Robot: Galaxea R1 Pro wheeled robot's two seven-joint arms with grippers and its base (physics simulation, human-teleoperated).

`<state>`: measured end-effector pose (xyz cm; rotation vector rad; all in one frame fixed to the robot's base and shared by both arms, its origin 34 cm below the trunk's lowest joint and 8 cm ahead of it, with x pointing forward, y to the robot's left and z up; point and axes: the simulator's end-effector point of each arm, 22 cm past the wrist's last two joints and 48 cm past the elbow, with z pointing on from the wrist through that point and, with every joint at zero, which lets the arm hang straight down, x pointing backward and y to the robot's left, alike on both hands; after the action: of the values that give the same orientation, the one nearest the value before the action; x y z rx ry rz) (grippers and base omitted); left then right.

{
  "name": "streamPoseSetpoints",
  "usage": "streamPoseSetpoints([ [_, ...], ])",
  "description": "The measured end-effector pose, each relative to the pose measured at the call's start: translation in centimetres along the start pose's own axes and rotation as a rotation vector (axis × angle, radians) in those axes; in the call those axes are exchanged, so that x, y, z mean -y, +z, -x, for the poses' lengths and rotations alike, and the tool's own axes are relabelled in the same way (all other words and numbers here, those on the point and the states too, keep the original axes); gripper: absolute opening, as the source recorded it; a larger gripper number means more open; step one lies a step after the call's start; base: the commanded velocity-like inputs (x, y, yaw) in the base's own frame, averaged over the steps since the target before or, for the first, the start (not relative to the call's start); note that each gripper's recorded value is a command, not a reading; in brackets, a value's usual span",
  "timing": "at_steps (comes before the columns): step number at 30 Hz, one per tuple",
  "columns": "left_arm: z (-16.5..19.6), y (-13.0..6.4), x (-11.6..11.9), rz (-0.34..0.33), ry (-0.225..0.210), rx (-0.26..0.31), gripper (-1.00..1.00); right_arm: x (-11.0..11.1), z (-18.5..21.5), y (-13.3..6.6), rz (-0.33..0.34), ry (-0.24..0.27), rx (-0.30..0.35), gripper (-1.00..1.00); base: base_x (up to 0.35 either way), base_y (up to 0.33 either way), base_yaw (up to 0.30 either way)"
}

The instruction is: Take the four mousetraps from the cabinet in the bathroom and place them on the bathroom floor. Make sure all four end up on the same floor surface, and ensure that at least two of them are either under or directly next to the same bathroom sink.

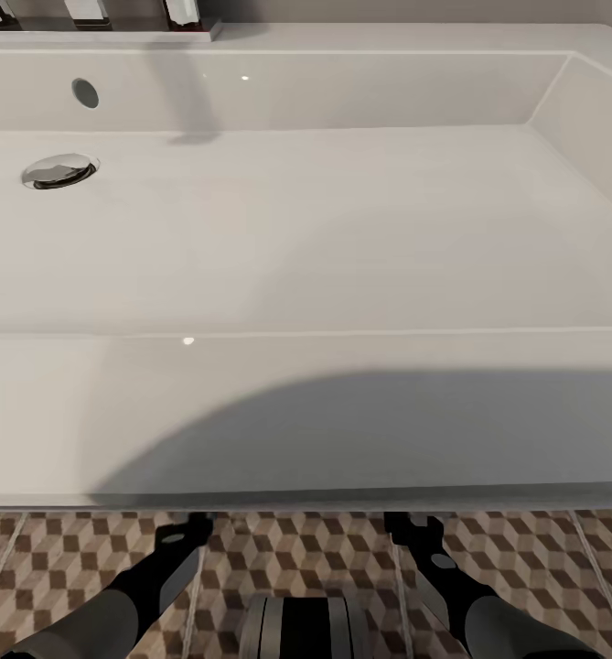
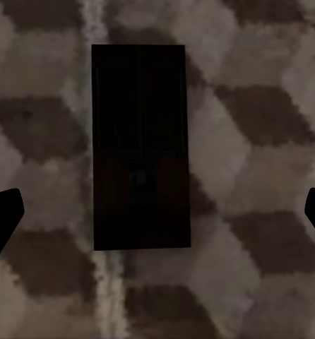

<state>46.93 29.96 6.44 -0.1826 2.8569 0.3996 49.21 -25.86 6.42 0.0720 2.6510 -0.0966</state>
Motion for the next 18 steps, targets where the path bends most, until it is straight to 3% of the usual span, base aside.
streamPoseSetpoints([
  [18,-1.2,0.2,-0.8,0.017,0.015,-0.022,-1.0,0.0,0.0,0.0,0.0,0.0,0.0,1.0,0.0,0.0,0.0],
])
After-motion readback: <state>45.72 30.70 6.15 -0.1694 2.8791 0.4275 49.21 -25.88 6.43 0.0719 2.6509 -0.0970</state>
